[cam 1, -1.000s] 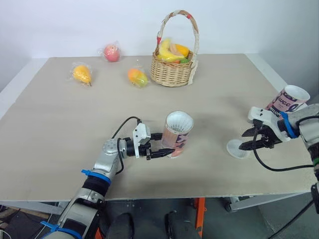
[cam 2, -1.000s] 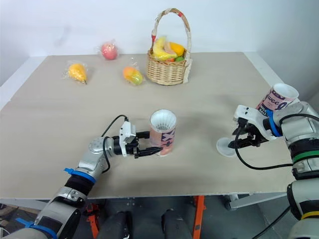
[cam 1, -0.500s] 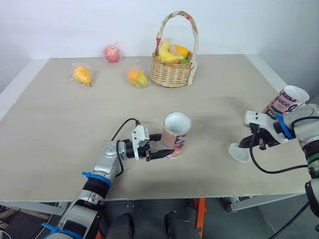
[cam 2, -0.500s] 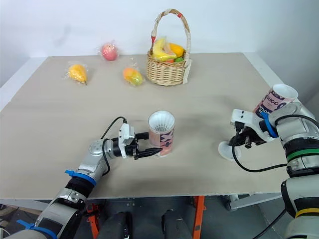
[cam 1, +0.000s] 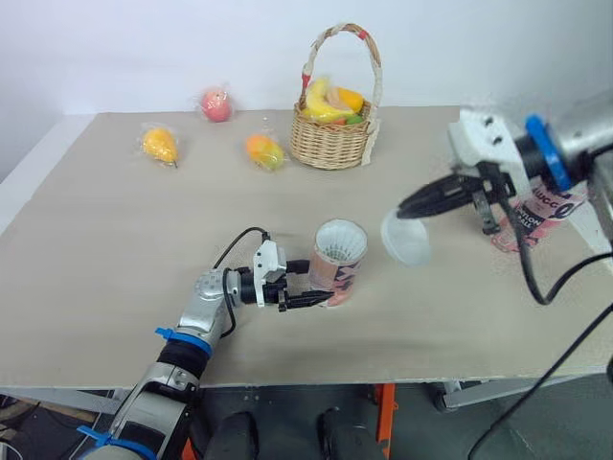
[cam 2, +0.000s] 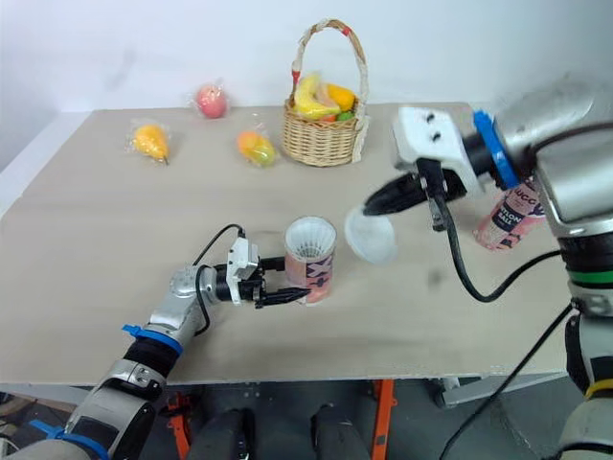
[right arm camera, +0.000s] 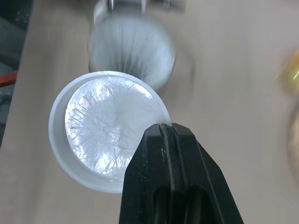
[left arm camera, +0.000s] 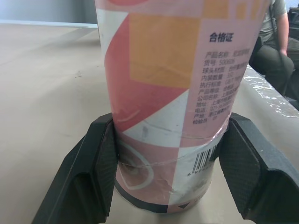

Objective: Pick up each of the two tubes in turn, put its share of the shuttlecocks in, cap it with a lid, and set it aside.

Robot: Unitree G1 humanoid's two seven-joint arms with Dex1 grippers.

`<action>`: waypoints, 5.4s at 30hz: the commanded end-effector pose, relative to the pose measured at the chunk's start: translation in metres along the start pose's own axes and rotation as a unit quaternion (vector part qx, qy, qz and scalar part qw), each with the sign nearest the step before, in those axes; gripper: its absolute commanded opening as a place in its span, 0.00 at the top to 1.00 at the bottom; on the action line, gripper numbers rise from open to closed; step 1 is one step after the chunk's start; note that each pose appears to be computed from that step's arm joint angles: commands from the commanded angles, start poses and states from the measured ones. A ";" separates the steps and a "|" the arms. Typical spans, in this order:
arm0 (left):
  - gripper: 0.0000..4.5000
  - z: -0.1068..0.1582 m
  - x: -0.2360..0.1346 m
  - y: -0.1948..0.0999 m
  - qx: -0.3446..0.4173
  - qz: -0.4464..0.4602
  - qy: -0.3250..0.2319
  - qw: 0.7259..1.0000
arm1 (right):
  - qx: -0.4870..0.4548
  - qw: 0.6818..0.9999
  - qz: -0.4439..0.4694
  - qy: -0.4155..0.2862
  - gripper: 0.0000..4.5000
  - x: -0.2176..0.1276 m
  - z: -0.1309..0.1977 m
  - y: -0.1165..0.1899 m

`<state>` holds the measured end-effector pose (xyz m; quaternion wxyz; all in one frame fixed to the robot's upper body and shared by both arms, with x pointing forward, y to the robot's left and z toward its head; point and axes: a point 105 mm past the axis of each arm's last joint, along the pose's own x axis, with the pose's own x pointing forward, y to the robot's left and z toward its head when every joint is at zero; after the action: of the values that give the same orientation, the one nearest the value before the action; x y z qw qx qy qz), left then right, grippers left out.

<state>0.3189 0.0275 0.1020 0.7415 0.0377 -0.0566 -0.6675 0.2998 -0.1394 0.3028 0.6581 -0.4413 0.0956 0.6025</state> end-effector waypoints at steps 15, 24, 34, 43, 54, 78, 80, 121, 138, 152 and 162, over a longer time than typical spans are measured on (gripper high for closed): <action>0.35 -0.020 -0.006 -0.003 -0.037 -0.039 0.055 0.997 | -0.145 0.983 0.104 0.048 0.99 0.059 0.044 -0.016; 0.35 -0.022 -0.008 -0.005 -0.039 -0.034 0.055 0.997 | -0.156 0.978 0.118 0.069 0.99 0.063 0.037 -0.017; 0.35 -0.021 -0.009 -0.001 -0.040 -0.026 0.052 0.998 | -0.207 0.964 0.151 0.069 0.99 0.070 0.033 0.001; 0.35 -0.021 -0.013 0.000 -0.043 -0.017 0.050 0.998 | -0.168 0.978 0.110 0.057 0.55 0.083 0.028 -0.003; 0.35 -0.021 -0.013 0.002 -0.042 -0.017 0.051 0.998 | -0.066 0.992 0.087 -0.056 0.46 0.043 0.066 -0.015; 0.35 -0.020 -0.014 0.002 -0.041 -0.016 0.053 0.998 | -0.056 0.990 0.129 -0.008 0.99 0.096 0.027 0.006; 0.35 -0.020 -0.014 0.002 -0.041 -0.016 0.053 0.998 | -0.058 0.989 0.139 0.002 0.99 0.103 0.018 0.010; 0.02 0.009 0.017 -0.005 -0.010 -0.065 0.031 0.997 | 0.227 0.949 -0.160 -0.149 0.00 0.017 -0.038 0.042; 0.02 0.025 -0.064 0.024 0.045 0.043 0.086 0.994 | 0.303 0.921 -0.191 -0.153 0.00 0.008 -0.073 0.060; 0.02 0.018 -0.075 0.000 0.007 0.029 0.067 0.997 | 0.284 0.910 -0.188 -0.236 0.00 -0.001 -0.043 0.023; 0.02 0.043 -0.099 -0.003 0.013 0.040 0.044 0.998 | 0.330 0.904 -0.169 -0.212 0.00 -0.007 -0.067 0.061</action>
<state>0.3057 0.1228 0.1264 0.7761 0.0649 -0.0070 -0.6272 0.2768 -0.1974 0.2281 0.8611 -0.0474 0.0949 0.4973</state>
